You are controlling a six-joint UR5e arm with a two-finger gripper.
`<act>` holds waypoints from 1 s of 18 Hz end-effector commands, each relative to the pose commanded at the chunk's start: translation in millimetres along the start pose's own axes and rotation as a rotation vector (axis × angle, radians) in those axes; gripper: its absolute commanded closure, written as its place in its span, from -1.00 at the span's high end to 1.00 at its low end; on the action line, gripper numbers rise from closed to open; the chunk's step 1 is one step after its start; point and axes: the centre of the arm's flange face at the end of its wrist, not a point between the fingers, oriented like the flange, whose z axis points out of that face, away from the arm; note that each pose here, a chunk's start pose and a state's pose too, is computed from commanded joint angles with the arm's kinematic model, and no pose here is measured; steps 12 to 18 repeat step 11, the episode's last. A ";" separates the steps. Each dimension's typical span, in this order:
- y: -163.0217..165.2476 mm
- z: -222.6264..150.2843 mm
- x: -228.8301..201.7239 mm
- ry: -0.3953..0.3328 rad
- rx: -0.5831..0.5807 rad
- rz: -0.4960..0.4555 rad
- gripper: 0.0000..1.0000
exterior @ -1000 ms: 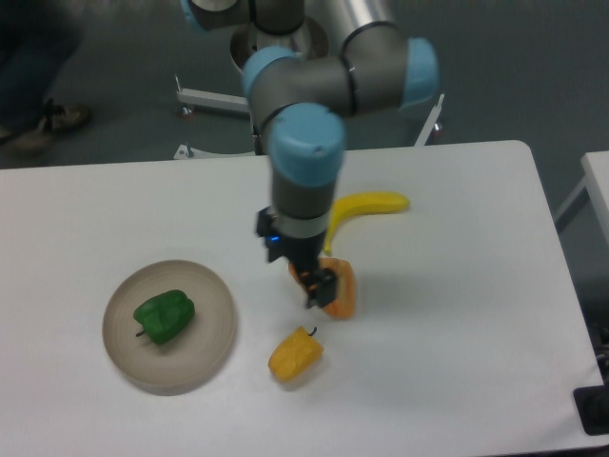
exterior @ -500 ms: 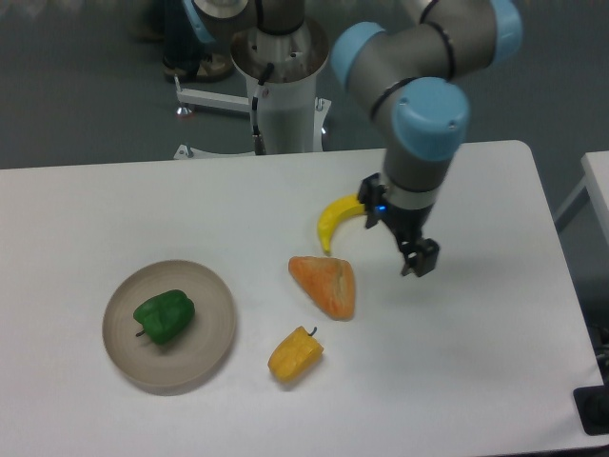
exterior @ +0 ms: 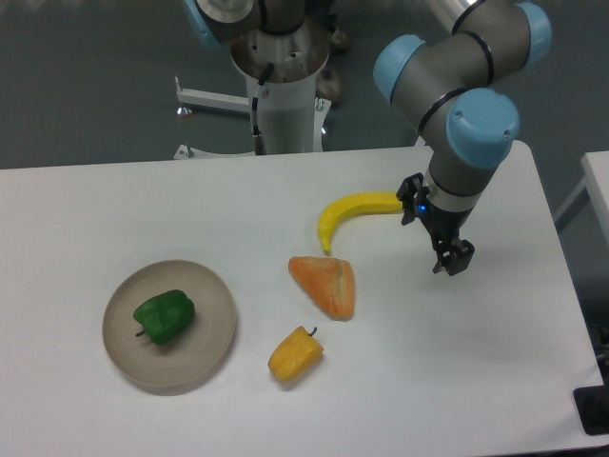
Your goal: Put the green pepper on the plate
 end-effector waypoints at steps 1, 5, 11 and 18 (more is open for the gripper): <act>0.0 0.2 0.2 0.002 0.000 0.000 1.00; -1.1 0.2 0.3 0.002 0.000 0.001 1.00; -0.9 0.8 0.4 0.002 -0.001 0.001 1.00; -0.9 0.8 0.4 0.002 -0.001 0.001 1.00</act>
